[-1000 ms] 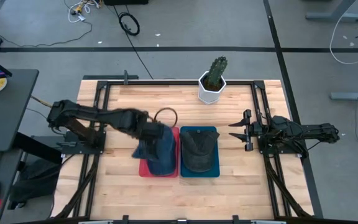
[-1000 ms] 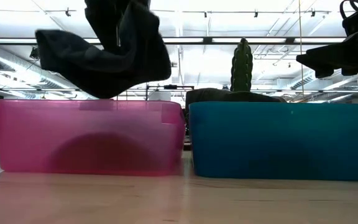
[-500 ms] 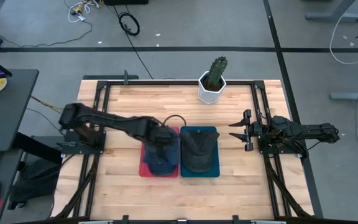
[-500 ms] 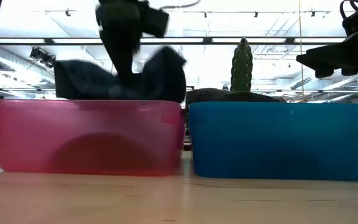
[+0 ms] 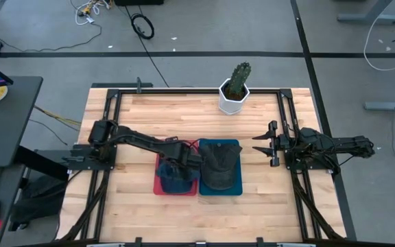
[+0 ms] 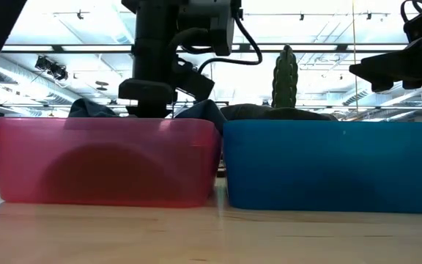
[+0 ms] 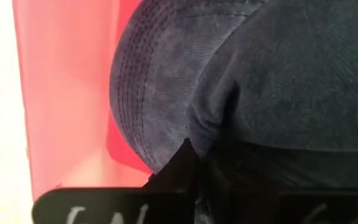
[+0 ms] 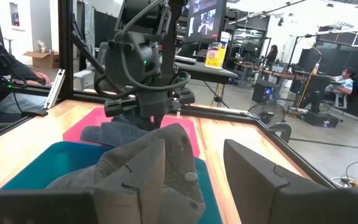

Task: Pick & Place hat
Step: Put the blue cap into the pink bin, then return to Home Position

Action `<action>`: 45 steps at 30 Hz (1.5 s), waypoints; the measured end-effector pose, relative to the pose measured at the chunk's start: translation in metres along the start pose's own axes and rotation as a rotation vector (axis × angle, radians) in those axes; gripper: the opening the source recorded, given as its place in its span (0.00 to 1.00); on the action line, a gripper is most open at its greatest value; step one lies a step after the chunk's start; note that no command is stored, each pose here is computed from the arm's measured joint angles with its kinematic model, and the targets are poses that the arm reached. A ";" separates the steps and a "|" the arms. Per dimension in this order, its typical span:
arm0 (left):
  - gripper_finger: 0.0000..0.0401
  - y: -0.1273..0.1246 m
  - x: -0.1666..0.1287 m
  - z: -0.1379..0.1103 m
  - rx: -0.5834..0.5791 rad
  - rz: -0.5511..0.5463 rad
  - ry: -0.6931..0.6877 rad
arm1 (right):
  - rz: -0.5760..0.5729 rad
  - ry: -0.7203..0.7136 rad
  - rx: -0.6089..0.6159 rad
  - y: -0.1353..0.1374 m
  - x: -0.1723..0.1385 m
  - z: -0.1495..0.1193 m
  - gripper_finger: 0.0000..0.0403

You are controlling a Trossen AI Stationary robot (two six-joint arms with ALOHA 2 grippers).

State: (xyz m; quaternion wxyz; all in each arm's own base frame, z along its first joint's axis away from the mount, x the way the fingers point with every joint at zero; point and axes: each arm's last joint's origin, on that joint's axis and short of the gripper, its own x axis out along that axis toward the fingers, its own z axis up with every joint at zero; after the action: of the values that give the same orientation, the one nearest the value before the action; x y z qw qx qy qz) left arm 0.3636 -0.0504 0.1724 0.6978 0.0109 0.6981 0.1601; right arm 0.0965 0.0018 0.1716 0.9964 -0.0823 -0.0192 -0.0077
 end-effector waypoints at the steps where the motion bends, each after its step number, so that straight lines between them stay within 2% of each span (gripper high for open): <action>1: 0.04 0.000 0.000 0.000 -0.003 -0.001 0.000 | 0.000 0.000 0.000 0.000 0.000 0.000 0.42; 5: 0.04 0.002 -0.005 -0.001 -0.011 0.002 -0.014 | -0.001 0.000 0.000 0.000 0.000 0.000 0.42; 9: 0.11 0.007 -0.016 -0.005 -0.011 -0.008 -0.035 | 0.000 0.000 0.000 0.000 0.000 0.000 0.42; 18: 0.34 0.020 -0.056 -0.014 -0.008 -0.058 -0.121 | -0.001 0.000 0.000 0.000 0.000 0.000 0.42; 23: 0.47 0.030 -0.091 -0.022 0.051 -0.107 -0.221 | 0.000 -0.001 0.000 0.000 0.000 0.000 0.42; 26: 0.52 0.034 -0.110 -0.031 0.017 -0.136 -0.281 | 0.000 -0.001 0.000 0.000 0.000 0.000 0.42; 33: 0.55 0.038 -0.133 -0.028 -0.058 -0.188 -0.476 | 0.000 0.000 0.000 0.000 0.000 0.000 0.42; 35: 0.55 0.036 -0.132 -0.028 -0.097 -0.198 -0.479 | 0.000 0.000 0.000 0.000 0.000 0.000 0.42; 42: 0.55 0.018 -0.123 -0.028 0.007 -0.215 -0.508 | 0.000 0.000 0.000 0.000 0.000 0.000 0.42; 45: 0.55 0.017 -0.120 -0.037 0.026 -0.205 -0.486 | 0.000 0.000 0.000 0.000 0.000 0.000 0.42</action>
State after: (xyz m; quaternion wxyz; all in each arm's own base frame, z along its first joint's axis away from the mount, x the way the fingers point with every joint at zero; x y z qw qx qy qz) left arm 0.3270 -0.0712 0.2924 0.8574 -0.0127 0.5093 0.0722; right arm 0.0965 0.0018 0.1717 0.9964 -0.0824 -0.0193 -0.0079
